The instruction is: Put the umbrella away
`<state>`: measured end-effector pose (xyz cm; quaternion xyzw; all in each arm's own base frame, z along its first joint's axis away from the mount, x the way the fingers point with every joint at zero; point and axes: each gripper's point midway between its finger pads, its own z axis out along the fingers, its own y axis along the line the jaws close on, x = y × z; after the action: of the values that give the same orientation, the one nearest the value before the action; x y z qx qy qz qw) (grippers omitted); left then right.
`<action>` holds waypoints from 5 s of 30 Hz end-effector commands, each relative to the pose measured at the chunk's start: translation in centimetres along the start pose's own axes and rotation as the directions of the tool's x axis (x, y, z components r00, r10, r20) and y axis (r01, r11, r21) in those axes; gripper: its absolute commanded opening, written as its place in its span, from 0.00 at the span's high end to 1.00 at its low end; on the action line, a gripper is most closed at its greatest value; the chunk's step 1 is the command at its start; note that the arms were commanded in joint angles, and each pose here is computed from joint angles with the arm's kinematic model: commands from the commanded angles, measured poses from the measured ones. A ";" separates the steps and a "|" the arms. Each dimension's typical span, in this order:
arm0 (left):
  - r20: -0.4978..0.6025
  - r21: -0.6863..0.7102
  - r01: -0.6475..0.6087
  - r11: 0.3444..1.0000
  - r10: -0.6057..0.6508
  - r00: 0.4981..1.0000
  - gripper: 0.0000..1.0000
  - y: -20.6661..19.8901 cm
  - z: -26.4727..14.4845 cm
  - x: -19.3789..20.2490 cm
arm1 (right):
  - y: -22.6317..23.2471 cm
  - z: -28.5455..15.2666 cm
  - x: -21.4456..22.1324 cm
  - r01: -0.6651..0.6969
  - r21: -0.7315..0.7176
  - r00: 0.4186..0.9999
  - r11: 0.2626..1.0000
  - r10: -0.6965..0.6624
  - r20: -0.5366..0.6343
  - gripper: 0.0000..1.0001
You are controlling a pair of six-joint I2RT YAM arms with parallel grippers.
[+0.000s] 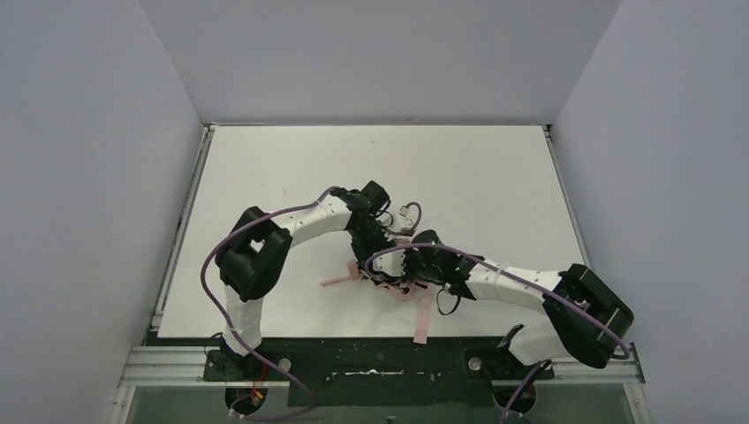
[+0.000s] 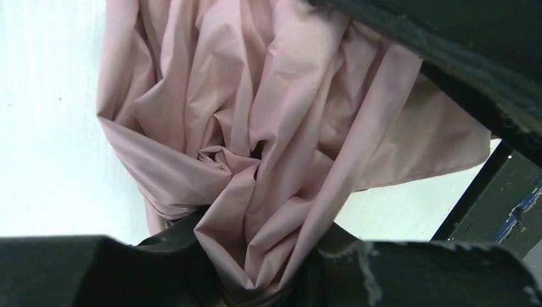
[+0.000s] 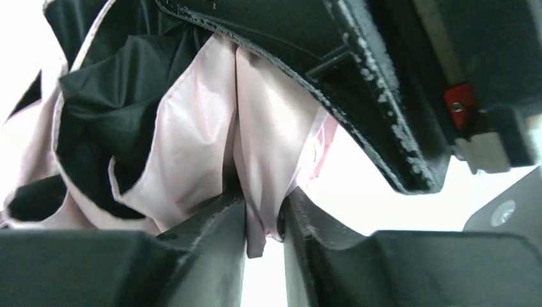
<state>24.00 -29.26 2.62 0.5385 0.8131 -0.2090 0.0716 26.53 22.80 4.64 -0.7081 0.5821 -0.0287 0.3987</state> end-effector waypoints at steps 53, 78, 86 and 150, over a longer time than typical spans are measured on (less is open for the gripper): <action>-0.037 -0.356 -0.105 0.929 0.098 0.994 1.00 1.0 -2.0 -1.0 | 1.8 -6.5 -0.6 -0.997 0.016 -0.070 -0.076 0.971 0.230 0.25; -0.025 -0.349 0.011 0.937 -0.021 0.999 1.00 2.7 -2.4 -1.0 | 7.8 -8.4 -0.8 -0.993 0.117 0.028 0.028 1.000 -0.004 1.00; -0.031 -0.363 0.049 0.930 -0.065 0.997 1.00 3.6 -2.7 -0.9 | 10.5 -12.0 -5.8 -0.992 -0.054 0.119 0.113 0.985 -0.128 1.00; 0.021 -0.512 -0.111 0.852 0.142 0.990 1.00 3.1 -3.6 -2.0 | -3.7 -22.1 -1.8 -0.939 0.345 0.115 0.016 0.956 0.270 0.40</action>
<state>27.16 -27.56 3.54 0.5387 0.8204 0.0020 0.1916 13.50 16.97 19.49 -0.0968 0.8978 0.1738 0.3928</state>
